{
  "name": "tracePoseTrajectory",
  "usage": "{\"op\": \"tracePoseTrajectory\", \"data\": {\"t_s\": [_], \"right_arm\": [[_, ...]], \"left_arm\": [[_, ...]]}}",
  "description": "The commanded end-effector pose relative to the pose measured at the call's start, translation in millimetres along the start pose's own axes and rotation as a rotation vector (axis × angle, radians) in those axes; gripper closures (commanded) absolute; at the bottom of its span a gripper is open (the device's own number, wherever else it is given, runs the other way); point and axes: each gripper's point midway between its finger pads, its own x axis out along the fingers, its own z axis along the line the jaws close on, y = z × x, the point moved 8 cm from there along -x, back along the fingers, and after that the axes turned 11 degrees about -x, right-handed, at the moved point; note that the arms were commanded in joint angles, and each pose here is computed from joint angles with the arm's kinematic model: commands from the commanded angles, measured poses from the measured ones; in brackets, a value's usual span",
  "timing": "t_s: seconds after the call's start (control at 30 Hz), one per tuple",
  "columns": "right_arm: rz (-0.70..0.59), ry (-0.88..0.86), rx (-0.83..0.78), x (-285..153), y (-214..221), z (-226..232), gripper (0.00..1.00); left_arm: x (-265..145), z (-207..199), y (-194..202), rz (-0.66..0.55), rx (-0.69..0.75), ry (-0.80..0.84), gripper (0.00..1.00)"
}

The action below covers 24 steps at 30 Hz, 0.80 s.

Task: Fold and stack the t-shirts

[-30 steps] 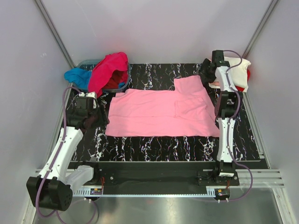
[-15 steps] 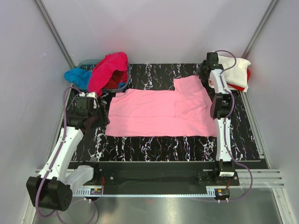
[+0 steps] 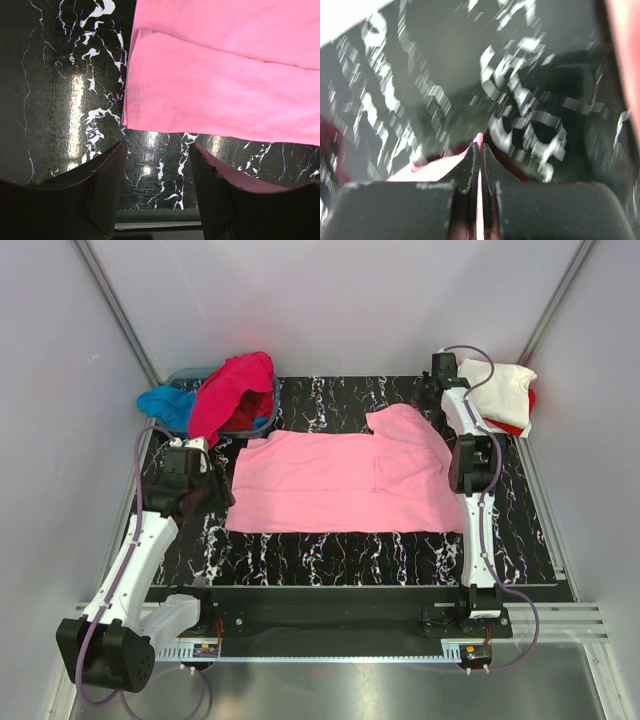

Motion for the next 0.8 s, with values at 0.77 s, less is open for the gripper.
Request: {"op": "tracePoseTrajectory", "data": {"t_s": [0.77], "right_arm": [[-0.311,-0.23,-0.194,-380.9,112.7,28.1,1.0]], "left_arm": [[27.3,-20.5,-28.3,-0.054,-0.097,0.027,0.42]]}}
